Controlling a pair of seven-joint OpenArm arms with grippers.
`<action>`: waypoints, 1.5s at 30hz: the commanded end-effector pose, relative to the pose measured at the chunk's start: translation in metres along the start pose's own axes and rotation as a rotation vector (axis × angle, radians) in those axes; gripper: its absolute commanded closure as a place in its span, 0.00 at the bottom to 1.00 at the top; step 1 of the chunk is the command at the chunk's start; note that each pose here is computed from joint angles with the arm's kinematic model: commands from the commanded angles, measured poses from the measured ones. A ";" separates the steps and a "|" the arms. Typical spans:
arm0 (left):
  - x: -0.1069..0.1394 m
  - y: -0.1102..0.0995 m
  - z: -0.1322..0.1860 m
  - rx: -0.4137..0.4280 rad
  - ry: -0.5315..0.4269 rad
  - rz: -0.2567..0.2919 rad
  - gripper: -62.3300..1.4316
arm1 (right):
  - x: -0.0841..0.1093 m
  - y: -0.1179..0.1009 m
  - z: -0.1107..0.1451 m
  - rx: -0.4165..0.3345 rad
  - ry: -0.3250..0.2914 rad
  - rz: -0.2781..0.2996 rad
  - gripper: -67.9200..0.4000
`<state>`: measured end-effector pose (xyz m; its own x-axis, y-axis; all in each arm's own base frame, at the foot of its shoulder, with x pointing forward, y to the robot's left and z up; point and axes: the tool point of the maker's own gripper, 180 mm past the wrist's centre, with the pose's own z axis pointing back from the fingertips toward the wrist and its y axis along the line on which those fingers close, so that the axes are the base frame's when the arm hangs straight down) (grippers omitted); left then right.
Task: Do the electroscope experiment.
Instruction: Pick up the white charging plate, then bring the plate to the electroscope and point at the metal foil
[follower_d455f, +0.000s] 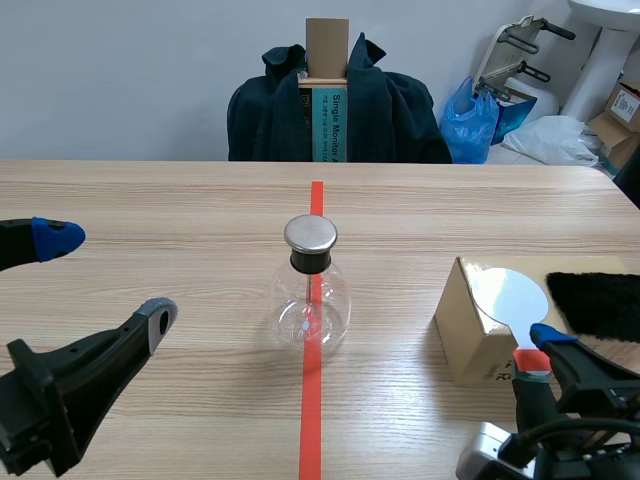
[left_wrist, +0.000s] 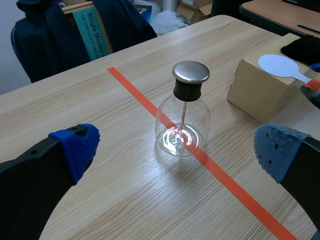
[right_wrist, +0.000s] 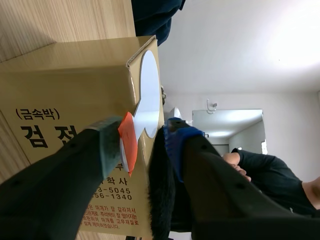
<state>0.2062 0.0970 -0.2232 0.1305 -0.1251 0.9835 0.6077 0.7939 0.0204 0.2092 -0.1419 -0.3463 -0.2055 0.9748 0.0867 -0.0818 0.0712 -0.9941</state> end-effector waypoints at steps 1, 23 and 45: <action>0.007 0.000 0.000 0.005 -0.027 0.005 0.00 | -0.001 -0.020 -0.005 -0.082 -0.012 0.045 0.76; 0.006 0.000 0.000 0.005 -0.022 0.004 0.00 | -0.003 -0.023 -0.005 -0.092 0.000 0.043 0.98; -0.047 0.057 0.001 0.013 0.171 -0.110 0.93 | 0.005 -0.166 0.004 -0.451 -0.042 0.018 0.98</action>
<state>0.2318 0.1525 -0.2741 0.2149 -0.3386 0.9161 0.6093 0.7795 0.1452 0.2169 -0.1433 -0.2010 -0.2503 0.9622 0.1074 0.2617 0.1740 -0.9493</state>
